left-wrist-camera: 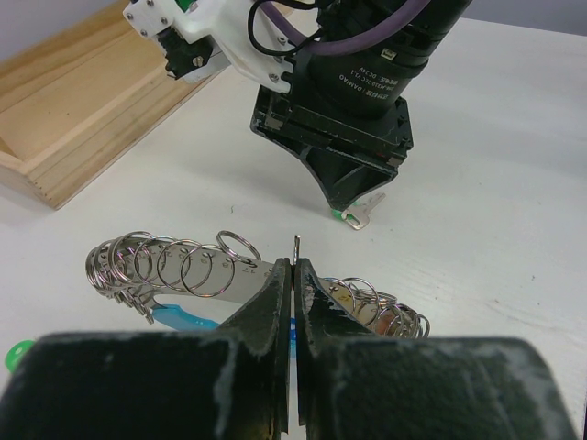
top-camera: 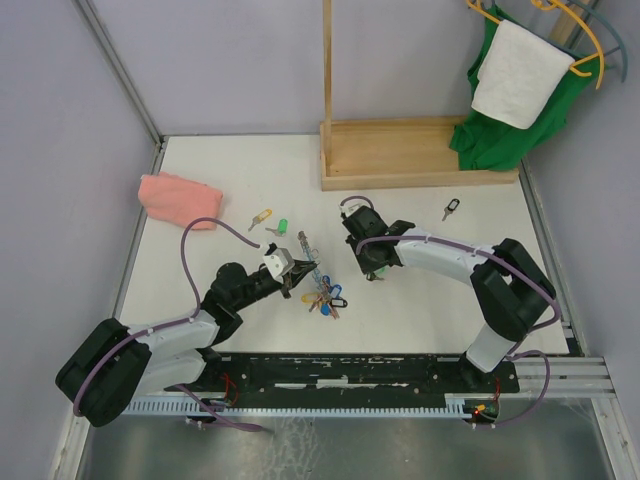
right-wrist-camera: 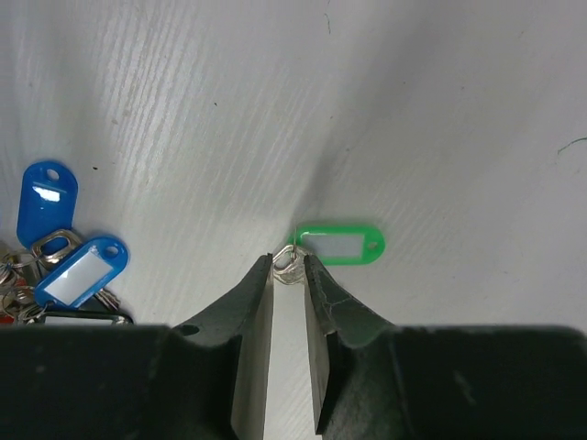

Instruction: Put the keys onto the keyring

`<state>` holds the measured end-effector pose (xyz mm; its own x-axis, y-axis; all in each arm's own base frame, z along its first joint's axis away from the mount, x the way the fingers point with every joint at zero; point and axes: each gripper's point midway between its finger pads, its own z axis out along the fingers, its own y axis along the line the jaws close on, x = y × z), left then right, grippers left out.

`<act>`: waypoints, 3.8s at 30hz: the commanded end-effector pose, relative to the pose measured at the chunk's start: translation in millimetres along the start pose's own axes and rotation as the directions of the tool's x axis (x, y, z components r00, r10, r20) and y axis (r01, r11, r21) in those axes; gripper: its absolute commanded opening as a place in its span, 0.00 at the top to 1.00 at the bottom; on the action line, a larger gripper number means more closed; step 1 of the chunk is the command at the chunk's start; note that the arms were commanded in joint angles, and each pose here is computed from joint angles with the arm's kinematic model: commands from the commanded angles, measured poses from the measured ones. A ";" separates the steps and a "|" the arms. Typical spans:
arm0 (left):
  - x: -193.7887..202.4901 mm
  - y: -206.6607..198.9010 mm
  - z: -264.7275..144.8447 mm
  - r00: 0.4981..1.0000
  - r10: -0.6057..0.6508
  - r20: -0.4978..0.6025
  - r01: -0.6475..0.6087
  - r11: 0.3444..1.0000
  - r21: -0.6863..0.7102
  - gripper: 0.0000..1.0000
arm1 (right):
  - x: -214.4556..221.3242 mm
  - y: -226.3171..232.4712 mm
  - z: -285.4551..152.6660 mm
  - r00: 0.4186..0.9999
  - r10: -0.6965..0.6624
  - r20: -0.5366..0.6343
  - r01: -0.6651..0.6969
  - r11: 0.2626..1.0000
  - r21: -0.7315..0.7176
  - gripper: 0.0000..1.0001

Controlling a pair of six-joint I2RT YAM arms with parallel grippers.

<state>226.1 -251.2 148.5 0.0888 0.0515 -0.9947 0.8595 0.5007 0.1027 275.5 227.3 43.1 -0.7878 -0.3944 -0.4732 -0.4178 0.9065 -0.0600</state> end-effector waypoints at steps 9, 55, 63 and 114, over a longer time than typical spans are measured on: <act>-25.0 7.3 5.1 0.995 0.061 0.083 -0.060 0.998 -0.016 0.97 | 1.9 1.9 8.6 1.000 0.029 -0.002 -0.028 0.999 0.022 0.76; -32.6 -17.4 1.9 0.972 0.148 0.180 -0.182 0.965 0.190 0.97 | -33.6 22.9 -84.1 0.914 -0.195 0.355 0.281 0.937 -0.210 0.99; -37.1 -24.9 3.2 0.953 0.215 0.215 -0.267 0.929 0.256 0.97 | -35.8 64.9 -128.8 0.813 -0.241 0.530 0.489 0.777 -0.397 0.99; -52.4 -36.4 -2.8 0.878 0.377 0.293 -0.461 0.832 0.308 0.97 | -39.0 109.7 -144.0 0.158 -0.586 0.795 0.944 0.326 0.052 0.99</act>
<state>188.1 -267.6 164.6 0.4171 0.0473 -0.9076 0.9002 0.1159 0.4198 189.1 309.8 163.5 0.4410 -0.5139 -0.7358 -0.8816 -0.0945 -0.4625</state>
